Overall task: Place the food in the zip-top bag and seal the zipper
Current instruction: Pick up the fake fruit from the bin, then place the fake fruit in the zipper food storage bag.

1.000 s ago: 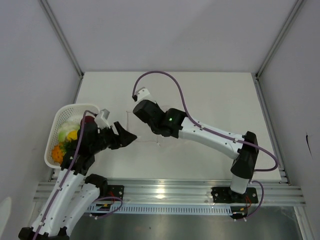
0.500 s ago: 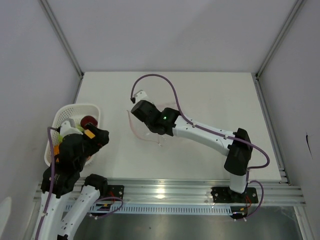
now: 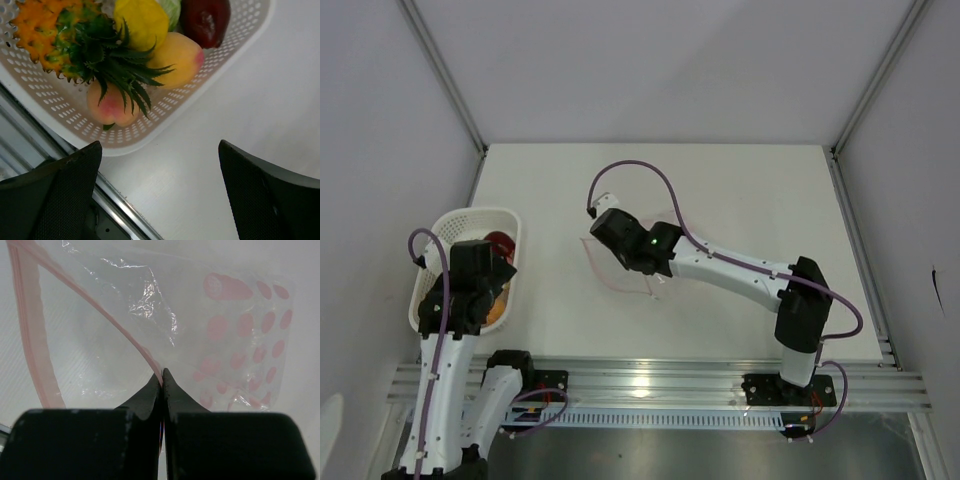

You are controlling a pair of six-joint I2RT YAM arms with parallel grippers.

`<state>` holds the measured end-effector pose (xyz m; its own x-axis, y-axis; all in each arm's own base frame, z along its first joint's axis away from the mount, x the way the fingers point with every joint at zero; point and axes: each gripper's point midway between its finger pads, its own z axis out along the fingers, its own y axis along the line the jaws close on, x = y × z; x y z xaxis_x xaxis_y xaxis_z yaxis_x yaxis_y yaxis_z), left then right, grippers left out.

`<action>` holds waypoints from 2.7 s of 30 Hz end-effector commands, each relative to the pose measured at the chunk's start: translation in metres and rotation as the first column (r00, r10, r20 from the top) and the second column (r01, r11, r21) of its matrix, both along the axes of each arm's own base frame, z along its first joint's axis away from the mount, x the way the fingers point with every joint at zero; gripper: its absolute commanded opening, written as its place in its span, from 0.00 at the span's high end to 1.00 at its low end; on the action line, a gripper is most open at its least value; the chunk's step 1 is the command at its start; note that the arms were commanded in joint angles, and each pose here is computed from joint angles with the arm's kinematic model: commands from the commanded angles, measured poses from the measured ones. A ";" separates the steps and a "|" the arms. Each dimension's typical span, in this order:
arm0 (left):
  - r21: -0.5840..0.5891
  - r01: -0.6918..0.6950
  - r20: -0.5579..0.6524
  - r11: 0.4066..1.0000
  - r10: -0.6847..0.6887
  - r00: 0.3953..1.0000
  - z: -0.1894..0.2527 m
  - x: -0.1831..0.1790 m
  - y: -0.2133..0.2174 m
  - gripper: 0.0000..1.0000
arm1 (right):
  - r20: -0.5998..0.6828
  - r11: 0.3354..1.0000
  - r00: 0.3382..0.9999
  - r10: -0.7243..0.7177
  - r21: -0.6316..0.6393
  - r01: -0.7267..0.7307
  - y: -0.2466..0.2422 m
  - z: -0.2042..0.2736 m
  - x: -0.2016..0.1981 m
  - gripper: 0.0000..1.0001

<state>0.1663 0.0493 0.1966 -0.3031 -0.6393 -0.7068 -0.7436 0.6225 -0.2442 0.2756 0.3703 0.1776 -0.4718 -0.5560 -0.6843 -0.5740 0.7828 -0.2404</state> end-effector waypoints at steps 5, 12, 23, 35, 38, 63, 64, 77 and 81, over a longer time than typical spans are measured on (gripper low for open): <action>0.010 -0.134 -0.054 0.991 0.134 0.989 -0.019 0.009 0.030 0.00 | 0.041 0.993 0.999 0.004 0.119 -0.009 -0.001 0.038 -0.002 1.00; -0.067 -0.244 -0.128 0.967 0.235 0.964 -0.054 0.016 0.050 0.00 | 0.043 0.991 0.999 0.007 0.130 -0.013 0.000 0.041 -0.003 1.00; -0.044 -0.265 -0.137 0.963 0.257 0.957 -0.069 0.037 0.067 0.11 | 0.056 0.990 0.998 0.015 0.138 -0.023 0.001 0.047 -0.002 1.00; -0.031 -0.271 -0.113 0.962 0.266 0.957 -0.070 0.034 0.069 0.94 | 0.064 0.989 0.998 0.016 0.149 -0.025 0.004 0.053 -0.006 1.00; -0.037 -0.261 -0.059 0.965 0.258 0.964 -0.056 0.033 0.066 0.99 | 0.062 0.989 0.998 0.018 0.147 -0.027 0.006 0.053 -0.006 1.00; -0.176 0.794 0.707 0.582 -0.487 0.513 0.120 0.063 -0.132 1.00 | 0.023 0.987 0.998 -0.050 0.151 0.046 0.003 0.057 0.028 1.00; -0.151 0.810 0.718 0.567 -0.500 0.484 0.124 0.062 -0.135 0.99 | 0.017 0.987 0.998 -0.059 0.153 0.055 -0.002 0.056 0.032 1.00; -0.017 0.972 0.793 0.233 -0.589 0.155 0.172 0.015 -0.194 0.99 | 0.041 0.982 0.985 -0.170 0.091 0.166 -0.048 0.038 0.095 1.00; 0.003 0.993 0.798 0.119 -0.599 0.069 0.172 0.003 -0.206 0.99 | 0.010 0.976 0.983 -0.185 0.121 0.182 -0.045 0.041 0.096 1.00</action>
